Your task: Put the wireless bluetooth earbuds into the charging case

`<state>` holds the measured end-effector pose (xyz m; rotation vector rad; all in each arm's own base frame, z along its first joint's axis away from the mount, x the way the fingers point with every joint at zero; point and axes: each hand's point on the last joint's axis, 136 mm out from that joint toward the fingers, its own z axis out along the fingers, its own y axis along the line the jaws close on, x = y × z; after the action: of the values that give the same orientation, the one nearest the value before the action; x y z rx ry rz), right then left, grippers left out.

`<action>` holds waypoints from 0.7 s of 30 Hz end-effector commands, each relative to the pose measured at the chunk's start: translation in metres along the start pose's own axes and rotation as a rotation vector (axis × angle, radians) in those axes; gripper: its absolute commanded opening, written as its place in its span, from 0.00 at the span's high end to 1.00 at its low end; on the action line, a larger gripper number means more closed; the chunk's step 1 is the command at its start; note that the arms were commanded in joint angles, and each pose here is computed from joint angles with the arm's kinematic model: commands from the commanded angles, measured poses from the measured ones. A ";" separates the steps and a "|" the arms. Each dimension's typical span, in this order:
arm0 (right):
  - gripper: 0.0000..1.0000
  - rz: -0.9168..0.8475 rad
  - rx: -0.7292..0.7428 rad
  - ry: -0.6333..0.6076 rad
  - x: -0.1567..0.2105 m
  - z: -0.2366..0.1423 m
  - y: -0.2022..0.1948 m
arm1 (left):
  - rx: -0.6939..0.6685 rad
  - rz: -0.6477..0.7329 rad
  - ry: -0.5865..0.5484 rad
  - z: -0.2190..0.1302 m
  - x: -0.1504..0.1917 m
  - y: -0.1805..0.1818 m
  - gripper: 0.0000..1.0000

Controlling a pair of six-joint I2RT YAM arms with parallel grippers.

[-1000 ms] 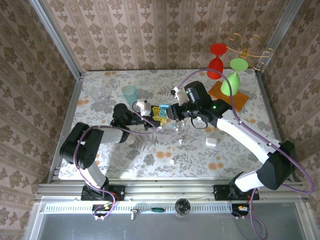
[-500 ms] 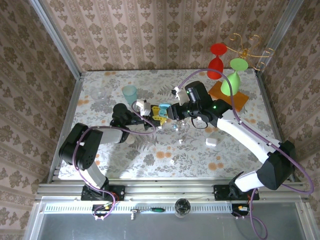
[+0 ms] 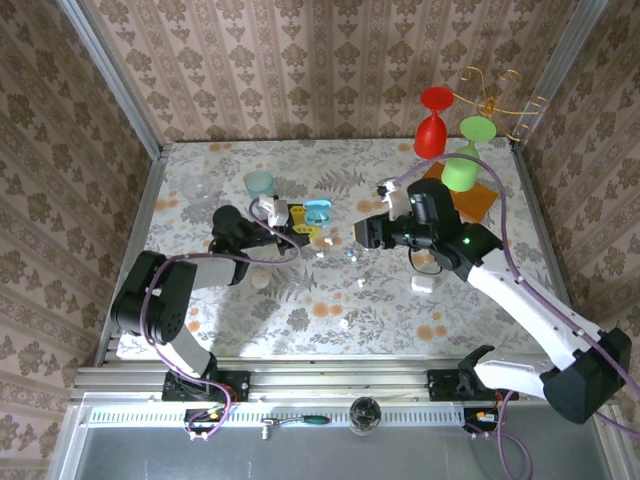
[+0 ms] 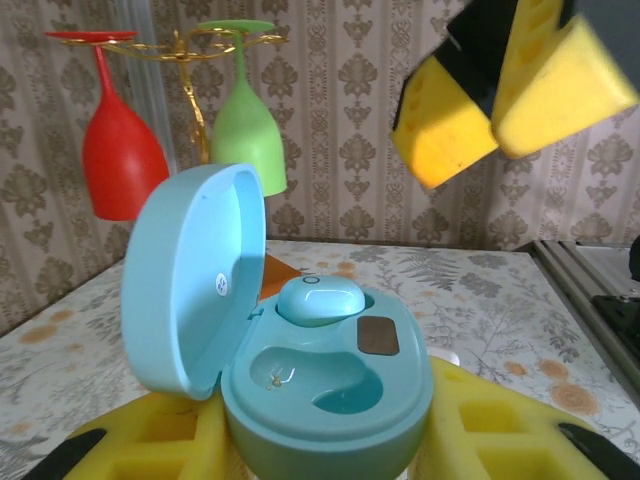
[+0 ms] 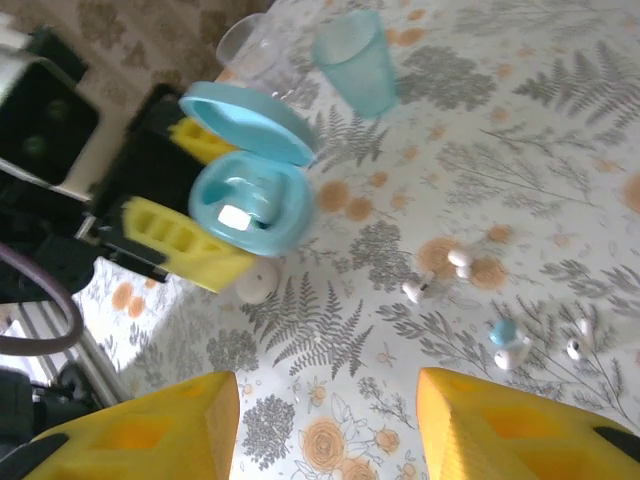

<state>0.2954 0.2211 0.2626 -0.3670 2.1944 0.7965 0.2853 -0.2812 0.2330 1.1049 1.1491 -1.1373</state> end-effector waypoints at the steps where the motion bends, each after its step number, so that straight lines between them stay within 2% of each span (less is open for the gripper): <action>1: 0.49 0.153 0.051 -0.035 0.004 0.010 -0.032 | -0.007 0.054 -0.025 -0.007 -0.014 -0.004 0.73; 5: 0.49 0.248 0.195 0.031 0.021 0.035 -0.073 | -0.017 0.060 -0.030 -0.010 -0.018 -0.006 0.74; 10: 0.50 0.261 0.321 0.181 0.049 0.080 -0.103 | -0.066 0.064 -0.031 -0.018 -0.018 -0.005 0.74; 16: 0.49 0.259 0.279 0.324 0.075 0.136 -0.108 | -0.128 0.067 -0.023 -0.035 -0.015 0.003 0.74; 21: 0.49 0.253 0.258 0.400 0.089 0.167 -0.117 | -0.144 0.072 -0.025 -0.041 -0.018 0.003 0.74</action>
<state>0.3812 0.2275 0.0649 -0.0658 2.7079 0.5644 0.2880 -0.2432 0.2346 1.0009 1.2008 -1.0333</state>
